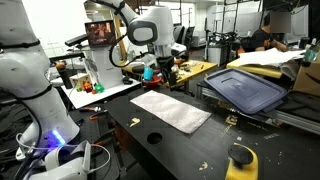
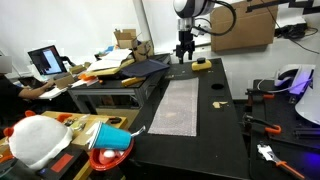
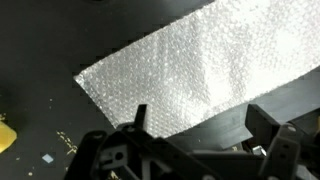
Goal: Fold the plastic in half, then move the plastic to the right
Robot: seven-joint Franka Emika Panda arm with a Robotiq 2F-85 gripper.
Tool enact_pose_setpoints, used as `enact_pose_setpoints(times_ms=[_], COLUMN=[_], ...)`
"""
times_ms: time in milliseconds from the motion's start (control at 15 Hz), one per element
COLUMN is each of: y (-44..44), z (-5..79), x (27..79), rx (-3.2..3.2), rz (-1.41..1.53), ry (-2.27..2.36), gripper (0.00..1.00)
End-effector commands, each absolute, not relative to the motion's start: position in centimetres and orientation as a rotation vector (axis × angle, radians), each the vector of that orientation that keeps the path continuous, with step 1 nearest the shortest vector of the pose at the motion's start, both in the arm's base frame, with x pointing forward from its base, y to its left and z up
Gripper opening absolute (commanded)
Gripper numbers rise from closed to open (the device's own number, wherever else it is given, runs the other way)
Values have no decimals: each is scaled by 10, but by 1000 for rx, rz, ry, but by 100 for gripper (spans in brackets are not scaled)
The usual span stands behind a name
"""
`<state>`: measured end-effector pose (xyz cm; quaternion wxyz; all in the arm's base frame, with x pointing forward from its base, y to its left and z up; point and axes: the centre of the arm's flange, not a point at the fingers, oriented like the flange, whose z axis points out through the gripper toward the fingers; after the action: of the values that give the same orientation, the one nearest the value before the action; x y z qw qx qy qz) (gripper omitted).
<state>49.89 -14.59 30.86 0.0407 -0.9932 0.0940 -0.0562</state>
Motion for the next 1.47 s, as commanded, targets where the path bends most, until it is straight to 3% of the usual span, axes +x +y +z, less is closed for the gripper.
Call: enact_pose_setpoints(times_ms=[0,800,1400], y=[-170,-210,-228], z=[286,190,195], x=[510,526,549], rx=[-3048,-3032,-3196], rz=[-55,131,122], ry=[292,-68,-325], gripper=[100,100,100])
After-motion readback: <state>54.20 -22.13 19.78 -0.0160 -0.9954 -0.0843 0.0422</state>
